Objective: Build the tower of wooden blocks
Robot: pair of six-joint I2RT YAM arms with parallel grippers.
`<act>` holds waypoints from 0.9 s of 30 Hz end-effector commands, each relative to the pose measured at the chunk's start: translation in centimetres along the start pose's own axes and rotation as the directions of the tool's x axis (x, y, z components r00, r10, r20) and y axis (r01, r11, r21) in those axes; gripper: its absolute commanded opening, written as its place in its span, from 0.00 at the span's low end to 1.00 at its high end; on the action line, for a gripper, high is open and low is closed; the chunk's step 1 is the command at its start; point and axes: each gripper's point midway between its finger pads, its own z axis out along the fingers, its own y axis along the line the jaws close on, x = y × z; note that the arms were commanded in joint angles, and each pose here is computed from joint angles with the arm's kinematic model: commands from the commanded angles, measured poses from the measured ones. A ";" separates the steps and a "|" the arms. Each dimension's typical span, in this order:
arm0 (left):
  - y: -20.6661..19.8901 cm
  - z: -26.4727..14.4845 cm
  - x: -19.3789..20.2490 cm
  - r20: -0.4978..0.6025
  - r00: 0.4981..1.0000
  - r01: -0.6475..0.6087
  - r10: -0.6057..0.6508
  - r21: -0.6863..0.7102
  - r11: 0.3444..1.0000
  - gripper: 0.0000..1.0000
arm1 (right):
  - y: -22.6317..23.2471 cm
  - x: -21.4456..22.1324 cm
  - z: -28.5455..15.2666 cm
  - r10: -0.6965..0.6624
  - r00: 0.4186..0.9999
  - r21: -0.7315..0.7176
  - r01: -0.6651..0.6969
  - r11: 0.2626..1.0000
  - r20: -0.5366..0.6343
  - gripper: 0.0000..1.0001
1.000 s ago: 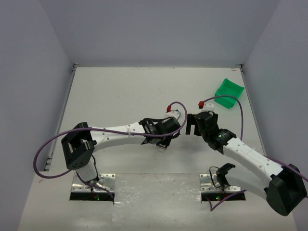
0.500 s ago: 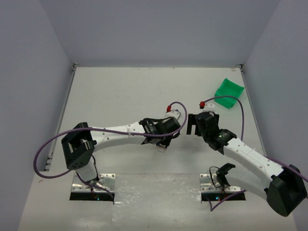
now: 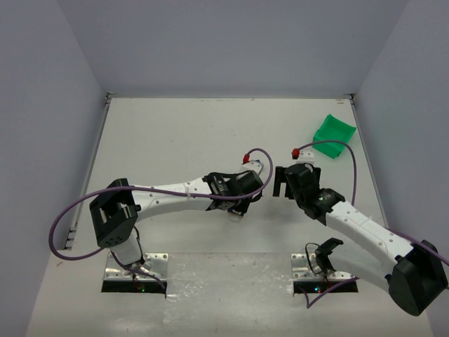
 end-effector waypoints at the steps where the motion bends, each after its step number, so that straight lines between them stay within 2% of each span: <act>1: -0.7 -0.1 -1.2 0.024 0.999 0.022 -0.023 0.018 1.000 0.12 | -0.1 -2.1 -0.3 0.048 0.997 0.019 -0.049 0.999 0.061 0.99; 18: -0.6 0.1 -1.0 0.015 1.000 0.025 -0.025 0.011 1.000 0.17 | -0.5 -2.1 -0.3 0.049 0.996 0.036 -0.051 0.998 0.068 0.99; 24: -0.7 0.0 -1.1 0.015 1.000 0.026 -0.026 0.019 0.999 0.21 | -0.5 -2.1 -0.3 0.046 0.997 0.037 -0.048 0.998 0.068 0.99; 27: -0.6 0.0 -1.1 0.015 1.000 0.027 -0.028 0.015 1.000 0.27 | -0.5 -2.1 -0.3 0.047 0.997 0.037 -0.050 0.998 0.068 0.99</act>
